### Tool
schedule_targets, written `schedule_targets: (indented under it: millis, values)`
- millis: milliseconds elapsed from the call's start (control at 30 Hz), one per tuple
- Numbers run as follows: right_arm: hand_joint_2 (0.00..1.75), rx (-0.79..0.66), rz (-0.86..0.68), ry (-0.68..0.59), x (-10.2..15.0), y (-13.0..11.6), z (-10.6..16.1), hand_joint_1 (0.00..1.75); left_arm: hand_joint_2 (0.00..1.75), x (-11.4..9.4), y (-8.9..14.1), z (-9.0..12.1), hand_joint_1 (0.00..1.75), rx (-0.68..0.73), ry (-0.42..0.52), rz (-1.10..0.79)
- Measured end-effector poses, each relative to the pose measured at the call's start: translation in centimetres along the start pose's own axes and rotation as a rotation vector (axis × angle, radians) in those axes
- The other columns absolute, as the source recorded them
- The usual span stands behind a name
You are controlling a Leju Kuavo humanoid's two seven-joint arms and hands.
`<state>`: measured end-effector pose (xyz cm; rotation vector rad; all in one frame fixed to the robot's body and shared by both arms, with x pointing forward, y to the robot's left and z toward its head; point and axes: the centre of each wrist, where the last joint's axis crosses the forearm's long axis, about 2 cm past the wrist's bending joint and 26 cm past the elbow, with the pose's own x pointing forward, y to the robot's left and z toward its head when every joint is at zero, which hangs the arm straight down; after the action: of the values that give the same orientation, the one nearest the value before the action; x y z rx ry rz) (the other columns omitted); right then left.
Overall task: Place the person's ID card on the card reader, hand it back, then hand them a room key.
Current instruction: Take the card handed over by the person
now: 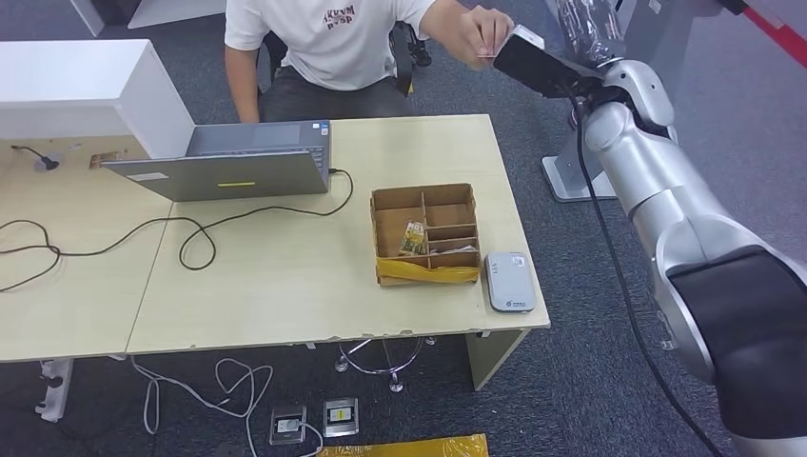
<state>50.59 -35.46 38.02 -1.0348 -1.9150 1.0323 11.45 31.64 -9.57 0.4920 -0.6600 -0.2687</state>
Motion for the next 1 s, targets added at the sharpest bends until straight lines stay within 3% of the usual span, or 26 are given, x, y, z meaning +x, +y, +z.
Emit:
schedule_targets:
  millis: [33,67,100,1000]
  values:
    - [1.75,0.004,0.000,-0.001,0.0,0.0,0.0,1.53,0.00,0.0,0.0,0.0,0.00,-0.001,0.000,0.001]
    - [1.75,0.009,0.000,-0.001,0.1,0.1,0.0,1.71,0.00,0.0,0.0,0.0,0.00,-0.003,0.001,0.001]
    - [1.75,0.014,0.000,-0.003,0.1,0.1,0.0,1.74,0.00,0.0,0.0,0.0,0.00,-0.004,0.001,0.002]
    - [1.75,0.091,-0.002,0.008,0.6,1.3,0.1,1.75,0.00,-0.5,0.0,0.2,0.00,-0.008,0.012,0.004]
